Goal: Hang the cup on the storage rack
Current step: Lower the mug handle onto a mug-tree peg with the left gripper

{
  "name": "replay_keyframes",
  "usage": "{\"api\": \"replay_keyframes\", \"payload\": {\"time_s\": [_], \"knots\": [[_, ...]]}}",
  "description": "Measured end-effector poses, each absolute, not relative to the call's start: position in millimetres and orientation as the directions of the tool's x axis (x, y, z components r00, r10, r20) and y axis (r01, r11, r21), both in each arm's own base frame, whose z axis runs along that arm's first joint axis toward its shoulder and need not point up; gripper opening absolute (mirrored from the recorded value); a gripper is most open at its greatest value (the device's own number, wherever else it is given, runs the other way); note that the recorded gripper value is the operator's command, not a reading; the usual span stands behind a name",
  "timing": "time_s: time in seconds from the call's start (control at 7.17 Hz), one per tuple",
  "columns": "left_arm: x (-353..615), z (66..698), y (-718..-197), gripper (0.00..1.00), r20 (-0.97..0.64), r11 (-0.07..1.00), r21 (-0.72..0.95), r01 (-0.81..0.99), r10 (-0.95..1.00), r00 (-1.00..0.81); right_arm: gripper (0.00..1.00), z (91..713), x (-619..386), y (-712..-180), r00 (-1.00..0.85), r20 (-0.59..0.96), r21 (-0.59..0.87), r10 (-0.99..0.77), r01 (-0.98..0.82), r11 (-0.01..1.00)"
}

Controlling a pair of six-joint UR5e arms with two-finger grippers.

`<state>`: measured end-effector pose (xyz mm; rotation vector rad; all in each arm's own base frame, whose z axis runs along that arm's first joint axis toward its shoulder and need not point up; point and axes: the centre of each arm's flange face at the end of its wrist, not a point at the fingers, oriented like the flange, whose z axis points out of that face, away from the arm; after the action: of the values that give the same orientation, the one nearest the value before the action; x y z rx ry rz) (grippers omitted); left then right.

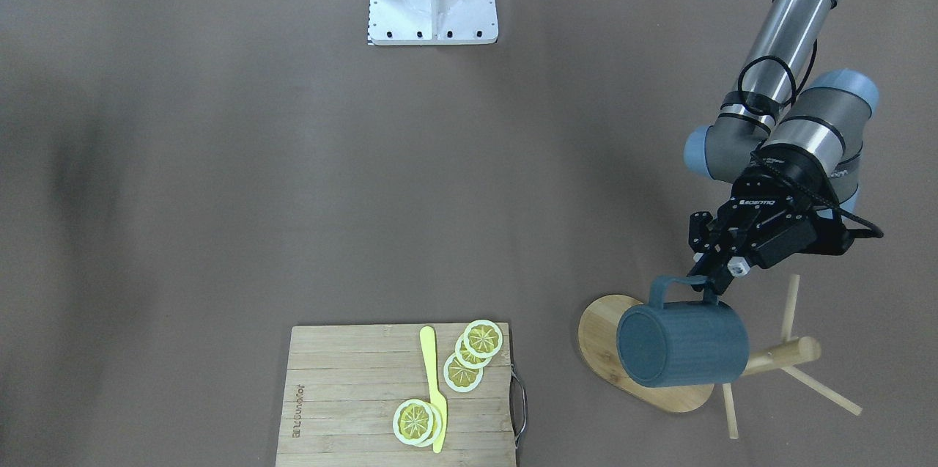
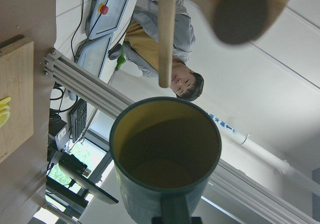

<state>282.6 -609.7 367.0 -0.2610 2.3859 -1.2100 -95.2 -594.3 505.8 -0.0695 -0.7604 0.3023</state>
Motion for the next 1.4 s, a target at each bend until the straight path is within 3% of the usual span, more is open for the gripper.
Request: {"api": "replay_keyframes", "payload": {"time_s": [1.4], "knots": [[276.5,407.9,-609.3,0.00,-0.300,0.548,-0.834,0.061,-0.358,-0.884,1.00,498.2,-93.9,-592.9,0.680,0.674,-0.160,0.288,-0.246,0.956]]}}
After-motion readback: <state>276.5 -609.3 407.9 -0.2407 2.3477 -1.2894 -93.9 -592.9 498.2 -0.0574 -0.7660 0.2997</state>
